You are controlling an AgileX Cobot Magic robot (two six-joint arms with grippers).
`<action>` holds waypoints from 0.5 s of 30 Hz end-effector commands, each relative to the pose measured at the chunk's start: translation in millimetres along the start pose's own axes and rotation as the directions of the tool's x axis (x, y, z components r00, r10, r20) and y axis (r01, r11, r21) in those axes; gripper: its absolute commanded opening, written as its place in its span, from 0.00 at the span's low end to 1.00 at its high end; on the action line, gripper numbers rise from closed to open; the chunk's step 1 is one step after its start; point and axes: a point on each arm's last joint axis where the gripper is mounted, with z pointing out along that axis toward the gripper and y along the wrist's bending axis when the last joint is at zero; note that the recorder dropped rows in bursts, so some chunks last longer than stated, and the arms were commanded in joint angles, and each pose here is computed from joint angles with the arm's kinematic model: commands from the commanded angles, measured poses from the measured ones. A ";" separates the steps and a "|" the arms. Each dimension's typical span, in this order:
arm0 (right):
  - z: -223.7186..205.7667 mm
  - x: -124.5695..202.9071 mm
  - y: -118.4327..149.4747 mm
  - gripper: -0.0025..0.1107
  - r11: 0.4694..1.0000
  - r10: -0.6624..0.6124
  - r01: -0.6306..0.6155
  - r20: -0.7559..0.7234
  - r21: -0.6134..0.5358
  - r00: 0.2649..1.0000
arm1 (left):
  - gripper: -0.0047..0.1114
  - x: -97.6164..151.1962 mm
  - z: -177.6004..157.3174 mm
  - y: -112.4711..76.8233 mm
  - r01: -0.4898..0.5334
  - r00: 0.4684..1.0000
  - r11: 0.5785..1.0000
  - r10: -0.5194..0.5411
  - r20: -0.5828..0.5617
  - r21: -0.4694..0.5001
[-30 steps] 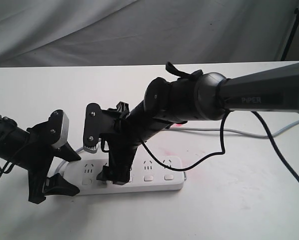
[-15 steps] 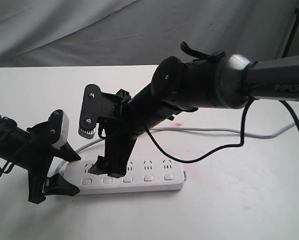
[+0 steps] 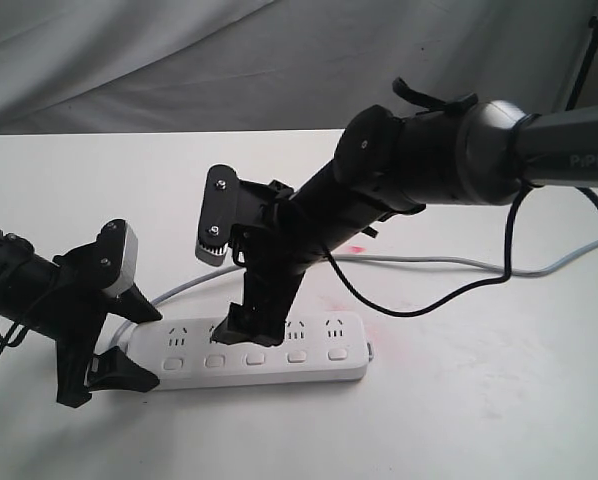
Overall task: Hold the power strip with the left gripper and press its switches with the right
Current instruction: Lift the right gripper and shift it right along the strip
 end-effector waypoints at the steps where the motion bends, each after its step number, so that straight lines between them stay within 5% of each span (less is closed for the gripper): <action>1: -5.4 8.1 -5.0 0.95 1.000 0.015 -0.015 -0.015 0.003 1.000 | 0.45 -1.5 -0.5 0.3 -0.001 1.000 1.000 0.001 0.003 -0.004; 15: -6.8 10.8 -6.0 0.95 1.000 0.023 -0.023 -0.018 -0.009 1.000 | 0.45 -1.5 -0.5 0.3 -0.001 1.000 1.000 0.001 0.003 -0.004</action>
